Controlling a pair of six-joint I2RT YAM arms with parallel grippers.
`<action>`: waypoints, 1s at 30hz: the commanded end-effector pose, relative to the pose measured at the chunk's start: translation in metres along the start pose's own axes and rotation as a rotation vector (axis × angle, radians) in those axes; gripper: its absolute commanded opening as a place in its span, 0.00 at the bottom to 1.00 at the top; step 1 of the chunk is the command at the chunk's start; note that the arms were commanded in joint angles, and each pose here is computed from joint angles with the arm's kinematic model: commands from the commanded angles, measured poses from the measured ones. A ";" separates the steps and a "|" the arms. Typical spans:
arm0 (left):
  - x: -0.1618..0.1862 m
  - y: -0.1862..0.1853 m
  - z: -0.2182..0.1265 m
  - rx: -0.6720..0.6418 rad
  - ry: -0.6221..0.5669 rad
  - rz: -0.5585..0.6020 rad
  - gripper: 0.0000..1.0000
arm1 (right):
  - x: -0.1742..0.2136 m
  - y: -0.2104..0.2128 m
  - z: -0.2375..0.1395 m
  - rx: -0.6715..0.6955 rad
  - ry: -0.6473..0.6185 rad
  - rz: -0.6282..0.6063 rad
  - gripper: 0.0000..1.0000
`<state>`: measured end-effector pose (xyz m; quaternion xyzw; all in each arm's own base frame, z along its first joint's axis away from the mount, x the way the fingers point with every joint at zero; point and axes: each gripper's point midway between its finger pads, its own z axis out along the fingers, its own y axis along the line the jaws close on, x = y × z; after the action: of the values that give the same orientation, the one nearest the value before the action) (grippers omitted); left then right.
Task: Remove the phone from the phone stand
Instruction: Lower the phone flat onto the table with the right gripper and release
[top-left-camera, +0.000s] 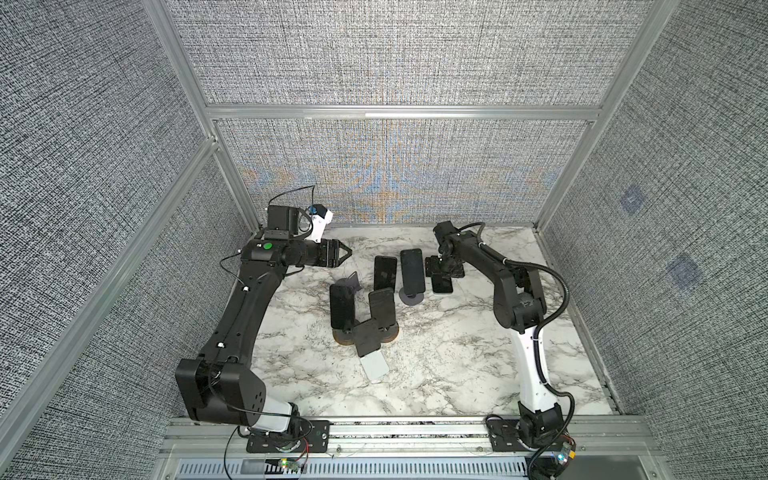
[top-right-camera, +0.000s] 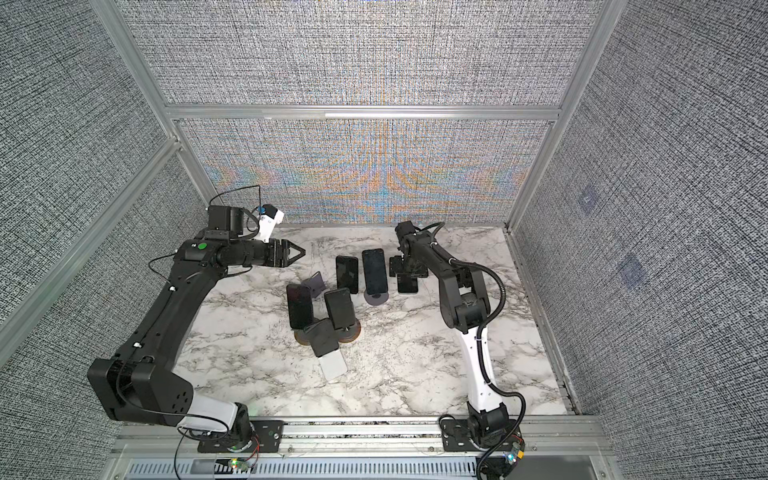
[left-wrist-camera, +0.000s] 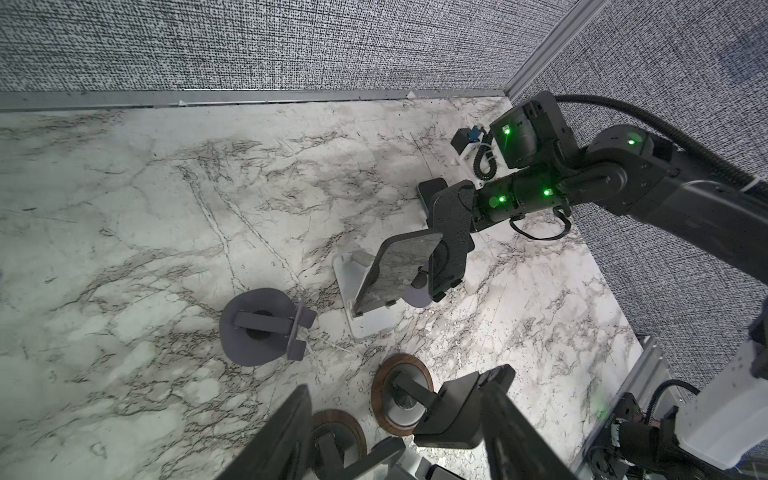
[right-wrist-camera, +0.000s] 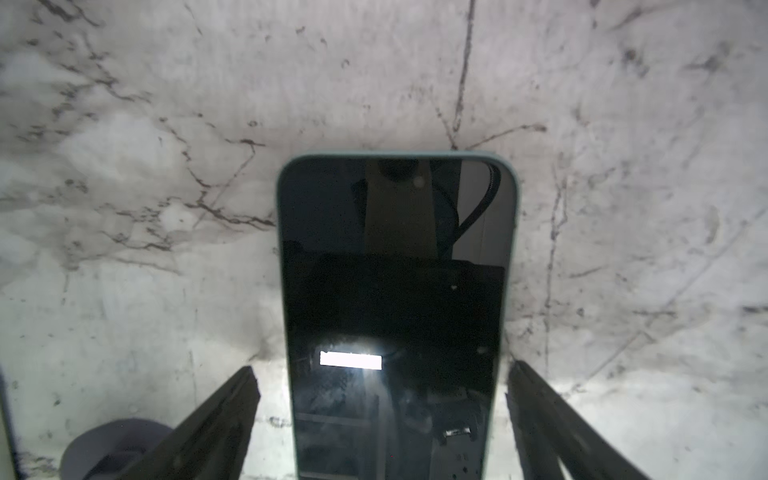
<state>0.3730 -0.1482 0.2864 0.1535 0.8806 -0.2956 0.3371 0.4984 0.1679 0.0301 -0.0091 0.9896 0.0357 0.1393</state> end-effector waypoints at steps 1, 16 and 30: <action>0.004 0.011 -0.002 -0.064 0.021 0.024 0.70 | -0.002 -0.003 -0.012 -0.002 -0.008 -0.001 0.91; 0.045 0.015 -0.009 -0.090 0.186 0.211 0.97 | 0.041 -0.065 -0.107 -0.047 -0.084 -0.020 0.99; 0.080 0.018 0.010 -0.326 -0.035 0.017 0.99 | 0.095 -0.074 -0.121 -0.063 -0.086 0.006 0.99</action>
<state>0.3104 -0.1360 0.2089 0.1465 0.9201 -0.1551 0.3283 0.3767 0.0824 0.1112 -0.0100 0.9830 0.0635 0.1718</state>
